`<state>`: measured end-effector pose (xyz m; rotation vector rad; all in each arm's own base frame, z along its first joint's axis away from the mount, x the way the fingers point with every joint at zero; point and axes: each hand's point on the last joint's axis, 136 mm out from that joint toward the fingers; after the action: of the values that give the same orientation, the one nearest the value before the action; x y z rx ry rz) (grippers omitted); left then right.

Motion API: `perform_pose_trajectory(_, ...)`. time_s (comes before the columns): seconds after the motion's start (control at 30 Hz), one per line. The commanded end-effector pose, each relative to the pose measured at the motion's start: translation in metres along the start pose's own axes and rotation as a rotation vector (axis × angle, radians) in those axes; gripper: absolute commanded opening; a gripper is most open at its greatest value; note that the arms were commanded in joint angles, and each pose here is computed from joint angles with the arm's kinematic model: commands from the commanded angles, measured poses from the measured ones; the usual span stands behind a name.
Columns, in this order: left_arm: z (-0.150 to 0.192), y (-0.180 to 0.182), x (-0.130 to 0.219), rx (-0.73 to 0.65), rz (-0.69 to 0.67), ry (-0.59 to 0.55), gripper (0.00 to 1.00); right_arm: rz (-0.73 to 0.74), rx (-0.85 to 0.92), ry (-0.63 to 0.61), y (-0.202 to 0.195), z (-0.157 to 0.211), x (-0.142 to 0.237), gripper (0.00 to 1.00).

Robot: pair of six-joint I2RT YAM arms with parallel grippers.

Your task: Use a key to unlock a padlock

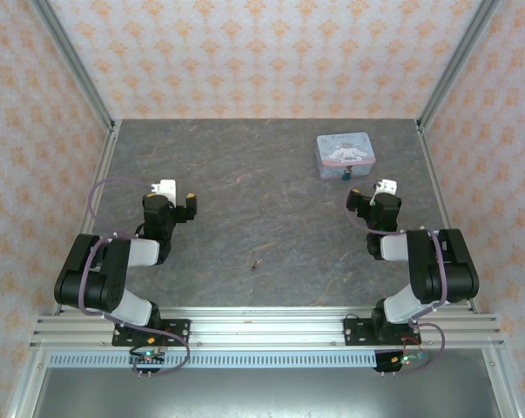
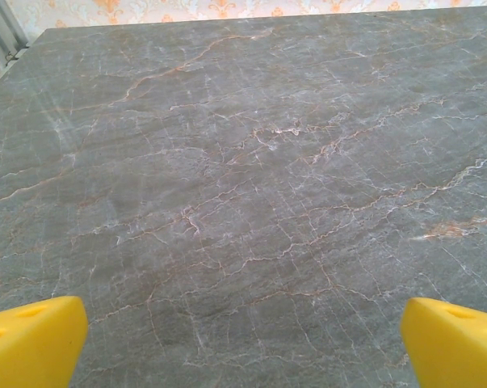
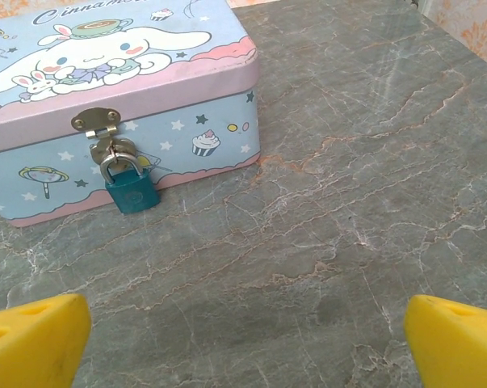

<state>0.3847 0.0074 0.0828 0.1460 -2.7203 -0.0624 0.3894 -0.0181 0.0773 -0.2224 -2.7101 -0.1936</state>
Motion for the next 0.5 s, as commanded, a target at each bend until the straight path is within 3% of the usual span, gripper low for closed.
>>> perform_pose_trajectory(0.0,-0.016,0.003,-0.003,0.006,-0.005,-0.019,1.00,0.022,-0.024,-0.035,-0.005,-0.014,0.000,0.99)
perform_pose_trajectory(0.1,-0.025,-0.001,-0.003,-0.006,0.019,0.014,1.00,0.028,-0.027,-0.050,-0.005,-0.027,0.007,0.99)
perform_pose_trajectory(0.27,-0.043,-0.002,-0.002,-0.016,0.022,0.068,1.00,0.081,-0.091,0.052,-0.009,-0.044,0.016,0.99)
perform_pose_trajectory(0.4,-0.071,-0.001,0.006,0.024,0.020,0.055,1.00,0.218,-0.368,0.011,-0.029,-0.070,0.029,0.99)
perform_pose_trajectory(0.47,-0.085,-0.003,0.007,0.065,0.033,0.059,1.00,0.157,-0.414,-0.033,-0.020,-0.090,0.032,0.99)
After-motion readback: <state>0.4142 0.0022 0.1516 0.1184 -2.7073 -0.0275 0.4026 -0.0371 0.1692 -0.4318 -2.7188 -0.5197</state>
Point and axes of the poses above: each hand's point on the last joint's axis, 136 mm out from that joint toward the fingers, its own x axis back along the fingers, its own y axis along the line the jaws close on, z = x × y, and after that the axes turned 1 degree about -x, right-handed
